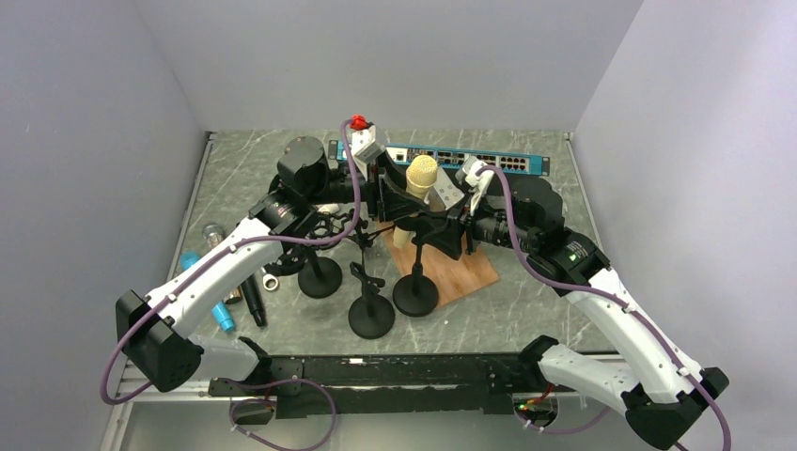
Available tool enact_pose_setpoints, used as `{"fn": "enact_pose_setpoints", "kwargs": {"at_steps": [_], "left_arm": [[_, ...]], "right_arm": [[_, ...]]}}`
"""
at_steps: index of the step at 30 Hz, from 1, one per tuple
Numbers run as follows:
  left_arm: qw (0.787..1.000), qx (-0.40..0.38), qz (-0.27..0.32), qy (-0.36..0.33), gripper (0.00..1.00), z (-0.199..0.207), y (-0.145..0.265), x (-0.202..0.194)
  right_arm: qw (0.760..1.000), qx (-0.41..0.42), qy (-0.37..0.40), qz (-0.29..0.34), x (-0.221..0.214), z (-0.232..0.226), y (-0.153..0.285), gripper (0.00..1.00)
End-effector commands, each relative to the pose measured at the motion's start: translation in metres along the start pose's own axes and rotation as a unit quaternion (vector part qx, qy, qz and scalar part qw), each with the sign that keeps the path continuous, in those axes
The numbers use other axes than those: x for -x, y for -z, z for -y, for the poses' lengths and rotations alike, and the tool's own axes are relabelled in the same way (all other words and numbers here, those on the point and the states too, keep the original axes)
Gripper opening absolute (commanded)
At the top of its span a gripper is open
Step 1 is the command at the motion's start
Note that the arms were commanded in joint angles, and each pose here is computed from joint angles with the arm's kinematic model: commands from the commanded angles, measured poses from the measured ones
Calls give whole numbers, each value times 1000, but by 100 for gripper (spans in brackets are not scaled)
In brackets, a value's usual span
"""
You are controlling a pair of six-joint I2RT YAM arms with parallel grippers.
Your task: Remove the microphone from the stand
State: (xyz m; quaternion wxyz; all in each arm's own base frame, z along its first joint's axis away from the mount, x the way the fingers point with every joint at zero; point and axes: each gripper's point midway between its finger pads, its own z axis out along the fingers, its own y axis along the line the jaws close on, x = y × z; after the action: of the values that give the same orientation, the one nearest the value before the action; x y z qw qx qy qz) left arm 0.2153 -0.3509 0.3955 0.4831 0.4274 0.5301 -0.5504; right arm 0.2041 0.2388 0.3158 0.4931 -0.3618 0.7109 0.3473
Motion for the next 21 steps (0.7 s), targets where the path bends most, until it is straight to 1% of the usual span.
{"fn": "enact_pose_setpoints", "kwargs": {"at_steps": [1, 2, 3, 5, 8, 11, 13, 16, 18, 20, 21], "left_arm": [[999, -25, 33, -22, 0, 21, 2, 37], [999, -24, 33, -22, 0, 21, 2, 37], [999, -25, 33, -21, 0, 21, 2, 36], [999, -23, 33, -22, 0, 21, 3, 36], [999, -22, 32, -23, 0, 21, 3, 36], [999, -24, 33, -24, 0, 22, 3, 36], [999, -25, 33, -23, 0, 23, 3, 36], [999, -25, 34, -22, 0, 23, 3, 36], [999, -26, 35, -23, 0, 24, 3, 37], [999, -26, 34, -21, 0, 24, 3, 36], [999, -27, 34, -22, 0, 25, 3, 36]], "right_arm": [[1000, -3, 20, 22, 19, -3, 6, 53], [1000, 0, 20, 19, 19, -4, 7, 68], [1000, 3, 18, 12, 17, -5, 7, 74], [1000, 5, 14, 1, 12, -5, 7, 80], [1000, 4, 10, 2, 8, -6, 7, 87], [1000, 3, 8, 5, 7, -6, 7, 87], [1000, 2, 5, -4, 2, -4, 3, 85], [1000, 0, 4, -8, 1, -1, -1, 77], [1000, 3, 7, 1, 6, -2, -2, 69], [1000, 9, 9, 8, 10, -3, -3, 57], [1000, 10, 11, 12, 13, -3, -3, 45]]}}
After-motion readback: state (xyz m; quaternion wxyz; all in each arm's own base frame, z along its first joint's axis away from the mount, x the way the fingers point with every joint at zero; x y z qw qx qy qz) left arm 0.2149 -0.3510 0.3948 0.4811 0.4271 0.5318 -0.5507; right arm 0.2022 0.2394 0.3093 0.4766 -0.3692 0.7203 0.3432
